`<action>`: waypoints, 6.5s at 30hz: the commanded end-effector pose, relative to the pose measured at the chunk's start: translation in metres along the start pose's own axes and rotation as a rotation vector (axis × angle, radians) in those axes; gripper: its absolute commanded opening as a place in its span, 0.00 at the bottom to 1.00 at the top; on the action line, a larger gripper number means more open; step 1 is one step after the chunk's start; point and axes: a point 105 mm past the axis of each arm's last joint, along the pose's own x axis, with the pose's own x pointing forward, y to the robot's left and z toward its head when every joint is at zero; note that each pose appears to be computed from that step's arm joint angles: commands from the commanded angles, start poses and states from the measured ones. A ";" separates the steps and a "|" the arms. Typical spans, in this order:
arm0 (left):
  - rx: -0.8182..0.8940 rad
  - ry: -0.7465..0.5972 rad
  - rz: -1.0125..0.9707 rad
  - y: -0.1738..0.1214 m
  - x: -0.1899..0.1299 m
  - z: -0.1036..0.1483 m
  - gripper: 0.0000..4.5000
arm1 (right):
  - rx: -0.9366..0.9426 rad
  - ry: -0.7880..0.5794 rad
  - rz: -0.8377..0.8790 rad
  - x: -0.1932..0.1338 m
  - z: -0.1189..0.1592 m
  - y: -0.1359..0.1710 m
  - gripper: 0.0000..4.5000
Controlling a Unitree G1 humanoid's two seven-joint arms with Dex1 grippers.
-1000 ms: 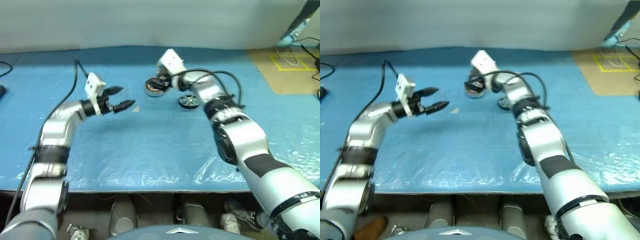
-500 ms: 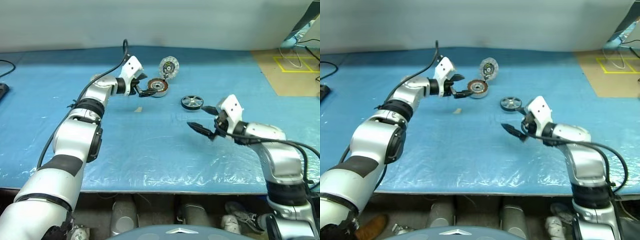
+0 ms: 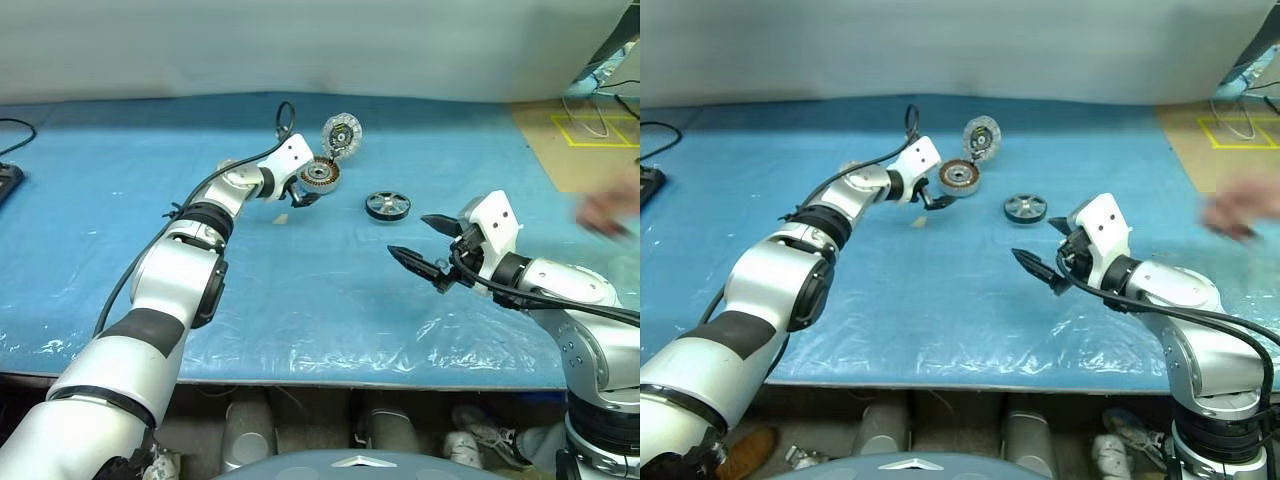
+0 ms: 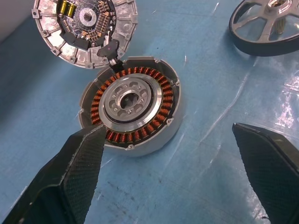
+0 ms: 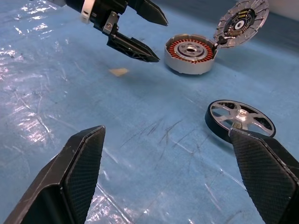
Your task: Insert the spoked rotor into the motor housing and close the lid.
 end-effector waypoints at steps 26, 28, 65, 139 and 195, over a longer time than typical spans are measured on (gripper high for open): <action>-0.235 -0.252 -0.350 -0.005 -0.134 -0.056 1.00 | -0.358 -0.050 0.464 0.097 0.057 0.026 0.99; -0.262 -0.262 -0.325 -0.011 -0.138 -0.059 1.00 | -0.397 -0.034 0.522 0.114 0.053 0.036 0.99; -0.361 -0.300 -0.191 -0.046 -0.136 -0.057 1.00 | -0.833 0.410 0.452 0.209 -0.010 0.016 0.57; -0.370 -0.456 -0.493 -0.104 -0.116 -0.002 1.00 | -0.118 0.146 -0.090 -0.001 -0.048 -0.062 0.90; -0.240 -0.376 -0.544 -0.099 -0.107 -0.009 1.00 | -0.072 0.016 0.051 0.027 -0.029 -0.009 0.14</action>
